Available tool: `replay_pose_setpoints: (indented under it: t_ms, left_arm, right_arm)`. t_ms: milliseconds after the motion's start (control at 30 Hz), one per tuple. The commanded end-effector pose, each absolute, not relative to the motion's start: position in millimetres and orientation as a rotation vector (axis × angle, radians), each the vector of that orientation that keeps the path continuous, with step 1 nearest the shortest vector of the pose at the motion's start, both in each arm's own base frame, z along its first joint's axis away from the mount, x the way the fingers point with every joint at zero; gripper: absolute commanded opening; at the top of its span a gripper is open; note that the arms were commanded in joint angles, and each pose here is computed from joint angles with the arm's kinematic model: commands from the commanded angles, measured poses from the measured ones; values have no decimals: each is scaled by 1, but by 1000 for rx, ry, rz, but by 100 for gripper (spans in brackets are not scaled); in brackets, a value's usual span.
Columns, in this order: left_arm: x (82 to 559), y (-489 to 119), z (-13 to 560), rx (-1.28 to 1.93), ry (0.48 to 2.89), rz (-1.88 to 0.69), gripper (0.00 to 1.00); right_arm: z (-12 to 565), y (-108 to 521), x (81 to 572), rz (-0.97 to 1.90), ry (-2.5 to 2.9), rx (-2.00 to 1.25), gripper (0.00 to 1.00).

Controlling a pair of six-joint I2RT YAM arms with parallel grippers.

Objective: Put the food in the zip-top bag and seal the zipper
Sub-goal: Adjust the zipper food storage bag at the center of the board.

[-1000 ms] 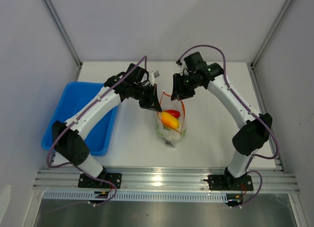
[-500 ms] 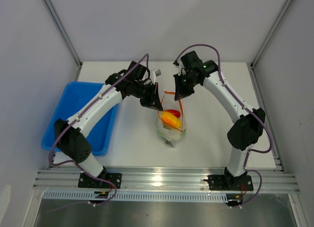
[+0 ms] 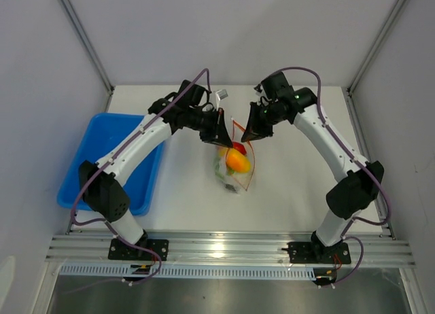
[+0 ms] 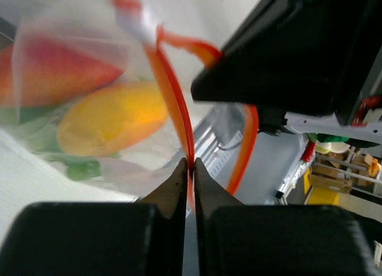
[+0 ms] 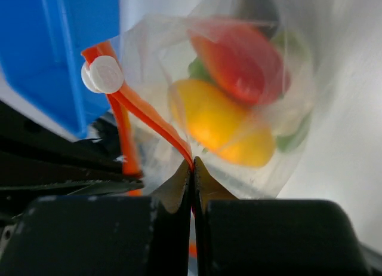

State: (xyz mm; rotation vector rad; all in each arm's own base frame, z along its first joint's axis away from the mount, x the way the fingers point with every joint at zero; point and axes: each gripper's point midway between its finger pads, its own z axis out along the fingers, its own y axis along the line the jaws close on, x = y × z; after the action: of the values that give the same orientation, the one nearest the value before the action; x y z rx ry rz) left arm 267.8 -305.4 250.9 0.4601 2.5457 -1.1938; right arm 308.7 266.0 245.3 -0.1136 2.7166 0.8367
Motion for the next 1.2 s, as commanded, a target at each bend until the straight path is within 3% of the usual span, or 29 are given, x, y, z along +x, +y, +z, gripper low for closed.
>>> replay_pose_setpoints:
  t_ms: [0,33,133,167,200,233,367,600,933,1167]
  left_arm:
    - [270,-331,287,550,2389,-1375,10]
    - [270,-333,286,550,2391,-1370,16]
    - [265,-337,284,554,2394,-1356,49]
    - [266,-337,282,543,2395,-1326,67]
    - [264,-335,282,533,2397,-1312,78]
    - [262,-336,279,536,2396,-1296,98]
    - [272,-318,270,432,2412,-1099,100]
    - [283,-278,313,395,2168,-863,100]
    - [233,-324,307,795,2058,-1110,99]
    - [222,-336,272,943,2058,-1056,99]
  right_arm:
    - [278,281,288,1099,2677,153,0]
    - [280,284,292,1130,2643,180,0]
    - [275,277,291,1118,2640,321,0]
    - [273,274,293,1102,2639,356,0]
    - [275,271,294,1097,2622,386,0]
    - [279,272,297,1125,2596,441,0]
    - [277,277,295,1225,2555,522,0]
    - [266,264,286,1281,2543,638,0]
    - [260,257,281,1292,2544,666,0]
    - [262,254,281,1267,2534,632,0]
